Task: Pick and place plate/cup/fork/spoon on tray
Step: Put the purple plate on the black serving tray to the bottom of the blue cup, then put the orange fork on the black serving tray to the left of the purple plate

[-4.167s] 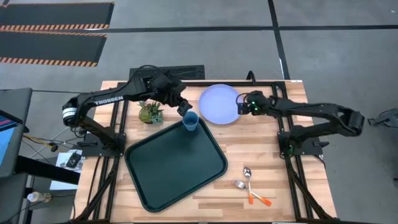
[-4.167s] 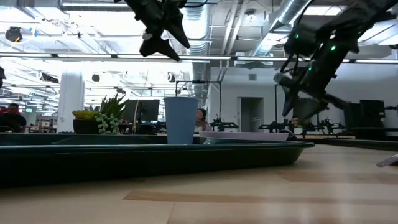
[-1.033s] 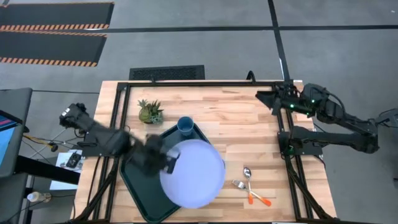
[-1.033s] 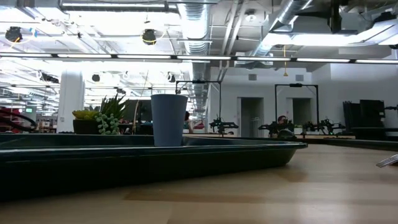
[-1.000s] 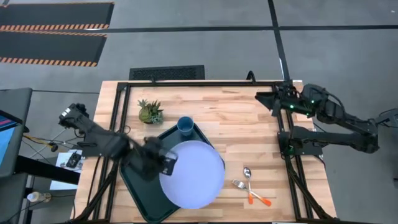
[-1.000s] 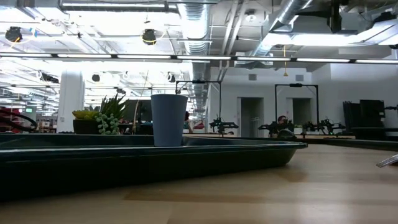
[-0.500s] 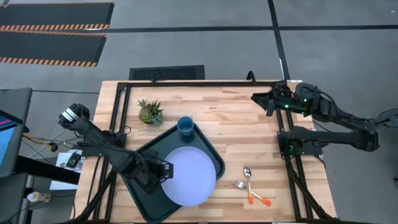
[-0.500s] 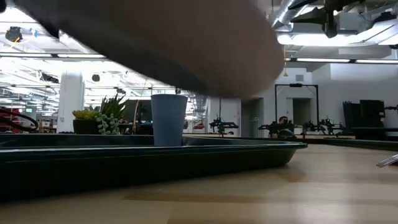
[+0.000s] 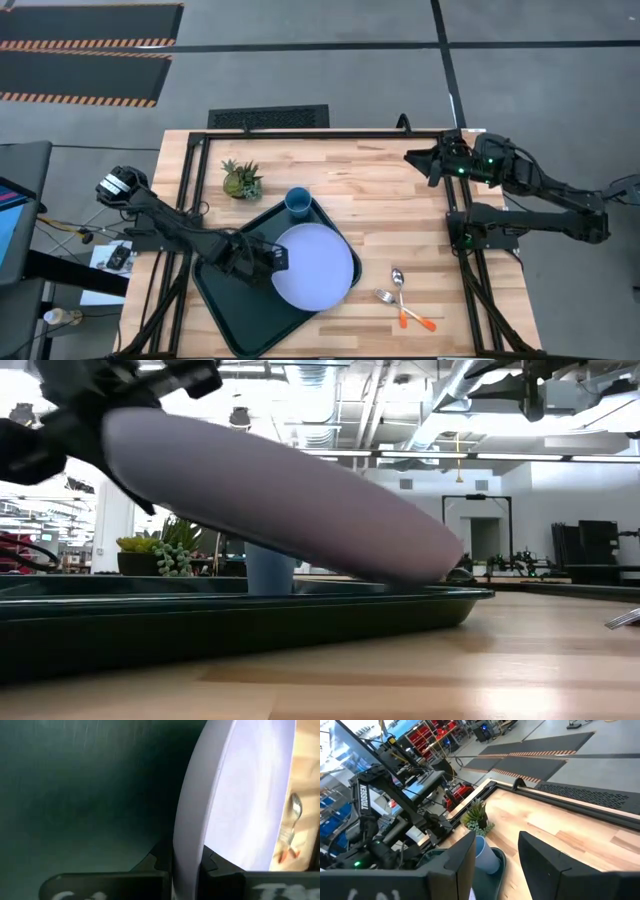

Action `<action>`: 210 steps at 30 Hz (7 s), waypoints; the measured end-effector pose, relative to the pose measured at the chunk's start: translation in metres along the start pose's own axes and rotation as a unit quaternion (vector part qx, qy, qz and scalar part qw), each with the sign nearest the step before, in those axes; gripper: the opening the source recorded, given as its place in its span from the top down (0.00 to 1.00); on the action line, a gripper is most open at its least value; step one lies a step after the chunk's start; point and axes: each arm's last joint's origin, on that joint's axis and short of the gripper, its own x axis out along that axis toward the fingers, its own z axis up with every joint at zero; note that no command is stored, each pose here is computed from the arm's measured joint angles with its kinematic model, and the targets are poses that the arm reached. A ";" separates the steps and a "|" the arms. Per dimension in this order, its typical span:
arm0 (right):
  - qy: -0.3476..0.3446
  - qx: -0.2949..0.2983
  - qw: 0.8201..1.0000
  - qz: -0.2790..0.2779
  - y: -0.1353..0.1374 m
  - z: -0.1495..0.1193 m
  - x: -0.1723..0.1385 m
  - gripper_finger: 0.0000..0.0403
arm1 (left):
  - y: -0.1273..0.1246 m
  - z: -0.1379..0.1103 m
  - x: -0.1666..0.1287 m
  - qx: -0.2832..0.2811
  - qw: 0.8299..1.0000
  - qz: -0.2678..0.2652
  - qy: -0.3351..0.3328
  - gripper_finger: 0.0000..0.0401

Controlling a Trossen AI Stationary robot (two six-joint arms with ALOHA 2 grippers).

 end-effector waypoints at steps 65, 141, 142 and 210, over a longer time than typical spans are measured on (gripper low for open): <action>0.027 -0.001 0.999 -0.019 -0.004 -0.005 0.000 0.56 | -0.013 0.036 0.014 0.073 0.997 0.021 -0.004 0.67; 0.585 -0.103 0.804 -0.030 0.076 -0.282 -0.047 0.58 | -0.011 0.051 0.017 0.167 0.983 0.068 0.018 0.28; 0.585 -0.106 0.803 -0.042 0.078 -0.289 -0.046 0.58 | -0.011 0.051 0.017 0.176 0.982 0.068 0.019 0.28; 0.540 -0.142 0.815 -0.158 0.164 -0.350 0.041 0.95 | -0.018 0.048 0.018 0.267 0.963 0.021 0.006 0.28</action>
